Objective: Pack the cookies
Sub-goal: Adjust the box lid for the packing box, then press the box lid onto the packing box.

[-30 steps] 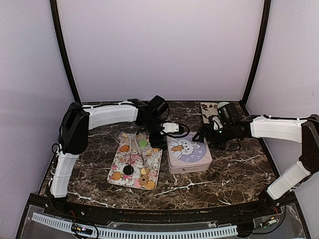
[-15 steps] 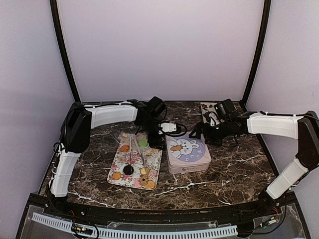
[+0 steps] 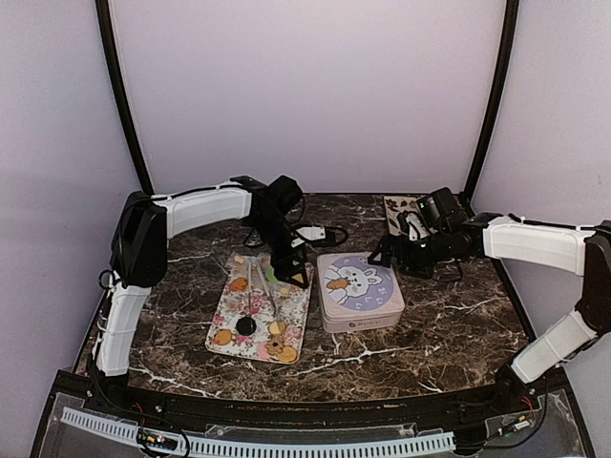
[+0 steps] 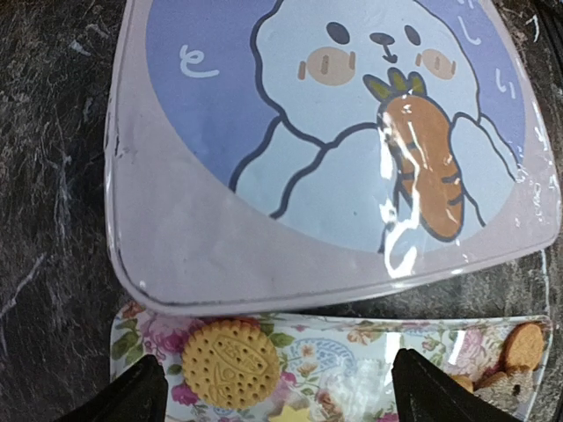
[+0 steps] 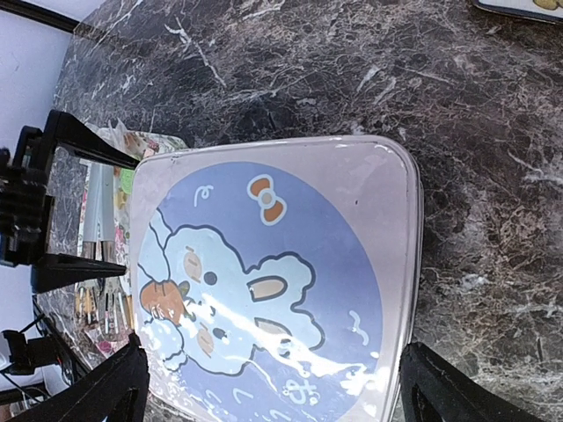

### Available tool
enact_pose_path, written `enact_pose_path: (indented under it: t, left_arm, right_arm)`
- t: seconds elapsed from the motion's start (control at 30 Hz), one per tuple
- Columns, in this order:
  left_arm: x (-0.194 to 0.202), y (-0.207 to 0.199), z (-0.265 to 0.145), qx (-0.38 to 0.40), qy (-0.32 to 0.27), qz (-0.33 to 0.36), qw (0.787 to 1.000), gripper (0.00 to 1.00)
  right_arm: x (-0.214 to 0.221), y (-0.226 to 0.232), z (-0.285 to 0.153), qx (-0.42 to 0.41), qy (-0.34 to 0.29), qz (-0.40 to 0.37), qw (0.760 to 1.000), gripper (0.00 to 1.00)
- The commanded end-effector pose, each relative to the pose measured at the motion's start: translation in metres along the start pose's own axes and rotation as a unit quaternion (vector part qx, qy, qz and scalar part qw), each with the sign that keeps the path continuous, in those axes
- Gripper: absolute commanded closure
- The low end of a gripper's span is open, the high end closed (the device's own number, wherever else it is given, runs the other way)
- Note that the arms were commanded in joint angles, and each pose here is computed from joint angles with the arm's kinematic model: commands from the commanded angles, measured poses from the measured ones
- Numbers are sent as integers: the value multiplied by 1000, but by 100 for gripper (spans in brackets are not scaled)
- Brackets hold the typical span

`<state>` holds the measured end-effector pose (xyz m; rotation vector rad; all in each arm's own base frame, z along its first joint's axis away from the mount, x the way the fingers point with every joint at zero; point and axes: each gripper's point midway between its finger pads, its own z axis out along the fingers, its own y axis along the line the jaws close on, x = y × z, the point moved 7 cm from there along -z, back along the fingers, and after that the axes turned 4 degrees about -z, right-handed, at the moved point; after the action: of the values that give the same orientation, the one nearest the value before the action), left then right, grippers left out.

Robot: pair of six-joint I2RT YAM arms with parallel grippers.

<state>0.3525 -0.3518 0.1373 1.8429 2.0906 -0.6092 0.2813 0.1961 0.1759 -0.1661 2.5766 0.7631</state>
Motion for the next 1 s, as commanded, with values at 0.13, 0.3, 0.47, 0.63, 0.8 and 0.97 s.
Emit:
enact_pose_path:
  t: [0.13, 0.3, 0.47, 0.63, 0.8, 0.97]
  left_arm:
    - [-34, -24, -51, 71, -92, -68, 991, 7]
    - [-51, -17, -33, 44, -115, -129, 984, 10]
    - [-51, -9, -10, 2, -106, -139, 985, 12]
    - [-49, 7, -6, -47, -103, -141, 984, 18]
    - [-43, 21, -6, -68, -103, -148, 981, 22]
    - [-38, 24, -1, -76, -95, -144, 982, 23]
  right_arm:
    - [11, -8, 4, -2, 9, -2, 1000, 0]
    - [17, -13, 14, 0, 22, 5, 1000, 1]
    - [17, -11, 15, -15, 19, 12, 1000, 4]
    - [13, -3, 14, -29, 14, 10, 999, 7]
    - [9, 3, 15, -37, 12, 7, 999, 8]
    - [9, 6, 16, -50, 12, 8, 999, 9]
